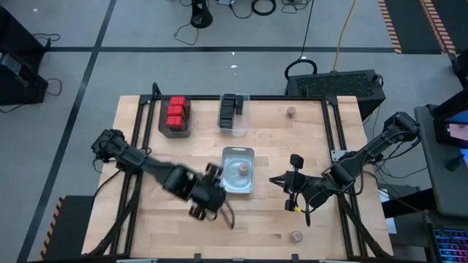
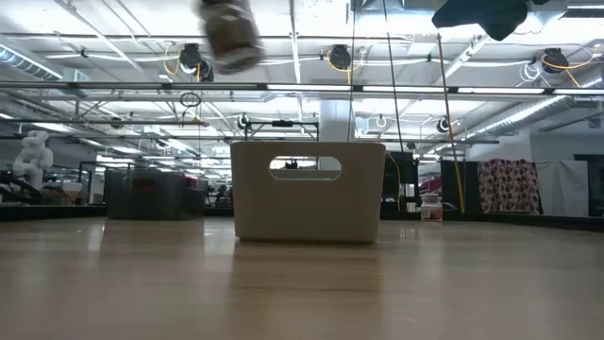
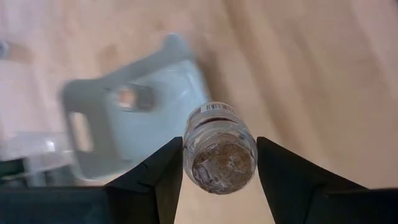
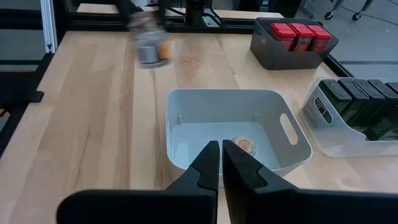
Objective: Sort spices by type
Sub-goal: Put the brown seasoning bottle into the gray bin
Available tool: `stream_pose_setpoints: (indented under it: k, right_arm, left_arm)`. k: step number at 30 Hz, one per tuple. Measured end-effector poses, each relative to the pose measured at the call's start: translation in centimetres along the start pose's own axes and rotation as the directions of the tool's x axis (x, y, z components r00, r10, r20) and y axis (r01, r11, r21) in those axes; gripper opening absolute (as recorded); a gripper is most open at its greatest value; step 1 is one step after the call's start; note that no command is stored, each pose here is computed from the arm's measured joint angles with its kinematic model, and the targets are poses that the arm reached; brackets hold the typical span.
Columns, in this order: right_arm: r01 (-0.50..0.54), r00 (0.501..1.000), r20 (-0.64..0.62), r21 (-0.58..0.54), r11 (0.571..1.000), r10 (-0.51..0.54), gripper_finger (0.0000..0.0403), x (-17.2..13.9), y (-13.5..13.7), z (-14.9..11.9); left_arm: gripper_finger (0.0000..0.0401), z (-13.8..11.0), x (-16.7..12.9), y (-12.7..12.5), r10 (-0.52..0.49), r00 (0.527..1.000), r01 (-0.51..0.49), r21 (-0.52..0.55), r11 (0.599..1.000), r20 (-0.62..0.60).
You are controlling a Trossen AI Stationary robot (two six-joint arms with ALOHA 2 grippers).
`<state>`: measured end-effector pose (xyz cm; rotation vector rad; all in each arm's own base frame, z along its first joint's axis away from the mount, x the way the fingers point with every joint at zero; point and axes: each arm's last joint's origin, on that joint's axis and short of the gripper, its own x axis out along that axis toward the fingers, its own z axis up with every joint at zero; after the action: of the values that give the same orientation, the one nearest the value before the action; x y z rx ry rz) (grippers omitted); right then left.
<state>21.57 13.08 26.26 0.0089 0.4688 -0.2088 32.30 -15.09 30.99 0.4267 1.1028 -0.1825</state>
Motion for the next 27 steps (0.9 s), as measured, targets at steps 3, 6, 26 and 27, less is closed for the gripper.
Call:
stream_pose_setpoints:
  k: [3,6,26,27]
  right_arm:
    - [0.001,1.0,-0.003,-0.013,1.0,-0.002,0.0,0.0,0.0,0.0]
    - [0.002,1.0,-0.005,-0.027,1.0,-0.002,0.0,0.0,0.0,-0.1]
    - [0.016,1.0,-0.006,-0.16,0.987,-0.017,0.0,0.3,-0.3,0.1]
    - [0.021,1.0,-0.006,-0.159,0.987,-0.022,0.0,0.3,-0.4,0.1]
  left_arm:
    - [0.0189,0.2,0.1,3.2,0.019,1.0,-0.019,0.011,1.0,0.003]
    - [0.0189,-0.3,0.7,6.3,0.018,1.0,-0.018,-0.002,1.0,-0.013]
    - [0.0189,-2.4,5.7,17.1,-0.073,0.994,0.081,-0.117,0.99,0.077]
    - [0.0189,-2.5,6.2,17.2,-0.079,0.995,0.085,-0.104,0.991,0.063]
